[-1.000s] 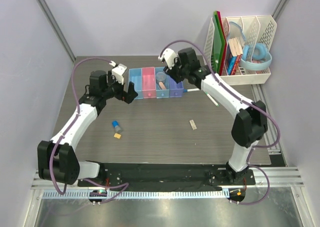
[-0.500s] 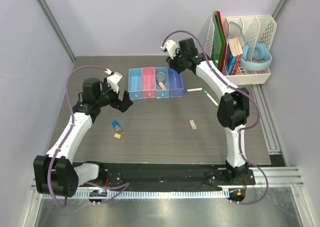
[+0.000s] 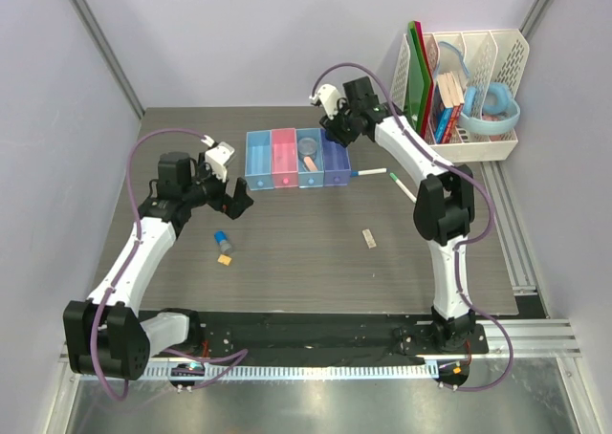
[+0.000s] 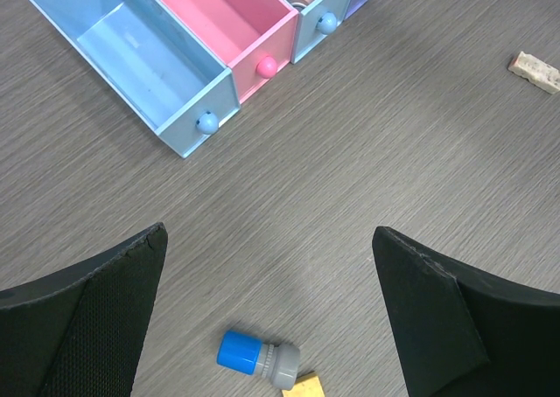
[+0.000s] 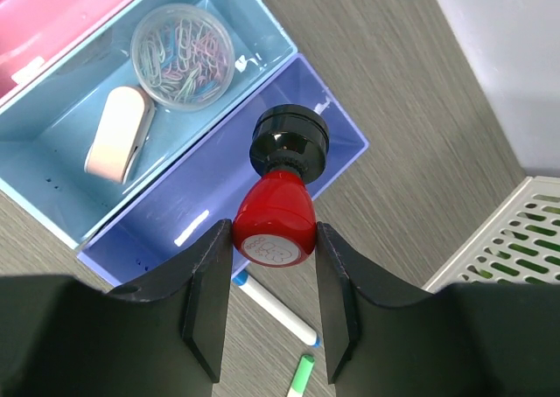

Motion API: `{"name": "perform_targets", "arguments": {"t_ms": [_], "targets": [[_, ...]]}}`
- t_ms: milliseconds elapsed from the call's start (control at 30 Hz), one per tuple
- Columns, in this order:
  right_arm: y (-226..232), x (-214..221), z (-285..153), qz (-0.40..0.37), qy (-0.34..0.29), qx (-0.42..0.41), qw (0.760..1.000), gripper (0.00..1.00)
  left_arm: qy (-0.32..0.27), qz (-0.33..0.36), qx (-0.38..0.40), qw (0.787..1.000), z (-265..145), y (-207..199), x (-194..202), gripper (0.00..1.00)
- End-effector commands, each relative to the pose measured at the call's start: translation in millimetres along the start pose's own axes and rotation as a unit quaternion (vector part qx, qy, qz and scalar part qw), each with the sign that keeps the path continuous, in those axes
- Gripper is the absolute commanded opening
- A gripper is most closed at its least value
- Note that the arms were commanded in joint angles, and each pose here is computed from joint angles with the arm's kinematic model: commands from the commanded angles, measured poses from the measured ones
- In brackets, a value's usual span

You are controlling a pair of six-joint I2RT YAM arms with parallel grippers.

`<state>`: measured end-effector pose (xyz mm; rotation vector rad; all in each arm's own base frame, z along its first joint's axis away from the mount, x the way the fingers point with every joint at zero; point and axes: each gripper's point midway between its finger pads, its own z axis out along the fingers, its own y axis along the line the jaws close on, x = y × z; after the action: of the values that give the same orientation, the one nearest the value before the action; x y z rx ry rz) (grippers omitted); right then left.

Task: Sort the stationery into containers
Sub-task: Place the stationery in the storage box.

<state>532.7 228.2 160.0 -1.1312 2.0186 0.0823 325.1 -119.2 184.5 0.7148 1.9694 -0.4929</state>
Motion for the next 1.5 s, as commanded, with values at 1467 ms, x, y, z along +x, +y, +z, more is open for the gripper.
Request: {"name": "perform_targets", "arguments": {"t_ms": [1467], "targets": [[-12.3, -19.5, 8.5, -0.116, 0.008, 0.084, 0.990, 0.64, -0.008, -0.005, 0.033, 0.999, 8.2, -7.9, 5.8, 1.00]]}}
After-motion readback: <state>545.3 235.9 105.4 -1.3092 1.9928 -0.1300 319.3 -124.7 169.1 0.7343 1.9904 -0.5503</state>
